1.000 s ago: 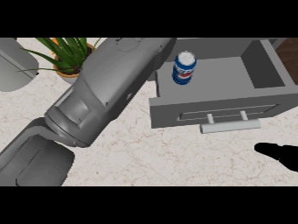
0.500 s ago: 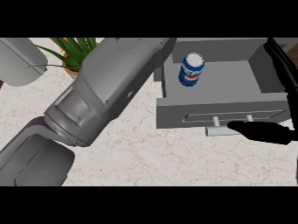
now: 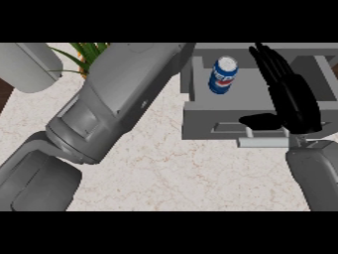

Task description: Pick up the can, place it into the drawer and close the drawer

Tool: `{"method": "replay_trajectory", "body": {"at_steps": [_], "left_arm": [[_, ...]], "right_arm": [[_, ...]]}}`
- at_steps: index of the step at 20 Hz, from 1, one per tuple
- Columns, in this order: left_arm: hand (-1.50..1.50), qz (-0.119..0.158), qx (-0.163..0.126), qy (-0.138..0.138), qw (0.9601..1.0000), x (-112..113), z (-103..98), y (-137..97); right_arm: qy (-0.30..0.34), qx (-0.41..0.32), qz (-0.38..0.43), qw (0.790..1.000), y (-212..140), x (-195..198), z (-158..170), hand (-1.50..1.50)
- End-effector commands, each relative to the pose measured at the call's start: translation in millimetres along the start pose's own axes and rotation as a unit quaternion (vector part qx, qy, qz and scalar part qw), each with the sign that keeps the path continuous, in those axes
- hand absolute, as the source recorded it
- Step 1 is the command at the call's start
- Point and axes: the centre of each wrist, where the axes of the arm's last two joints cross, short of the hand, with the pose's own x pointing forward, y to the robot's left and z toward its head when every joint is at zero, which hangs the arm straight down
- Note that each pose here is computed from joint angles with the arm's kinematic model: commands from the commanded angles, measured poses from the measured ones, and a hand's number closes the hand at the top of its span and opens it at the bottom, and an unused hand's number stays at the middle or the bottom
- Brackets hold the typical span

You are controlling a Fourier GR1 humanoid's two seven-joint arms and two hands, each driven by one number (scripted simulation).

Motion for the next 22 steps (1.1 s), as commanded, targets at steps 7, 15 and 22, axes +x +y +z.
{"method": "replay_trajectory", "body": {"at_steps": [7, 15, 22], "left_arm": [[-1.50, -0.008, 0.008, 0.004, 0.9999, -8.3, -14.4, 41.7], [-1.50, -0.006, 0.021, 0.012, 0.9997, -6.6, -16.3, 60.3], [-1.50, 0.000, 0.008, 0.007, 0.9999, 4.2, -19.4, 89.4]], "right_arm": [[0.014, -0.005, 0.058, 0.998, 62.5, -5.7, -53.1, -1.50], [0.028, -0.074, 0.093, 0.992, 80.0, -16.7, -77.6, -1.50], [0.038, -0.106, 0.112, 0.987, 69.1, -8.3, -114.3, -1.50]]}}
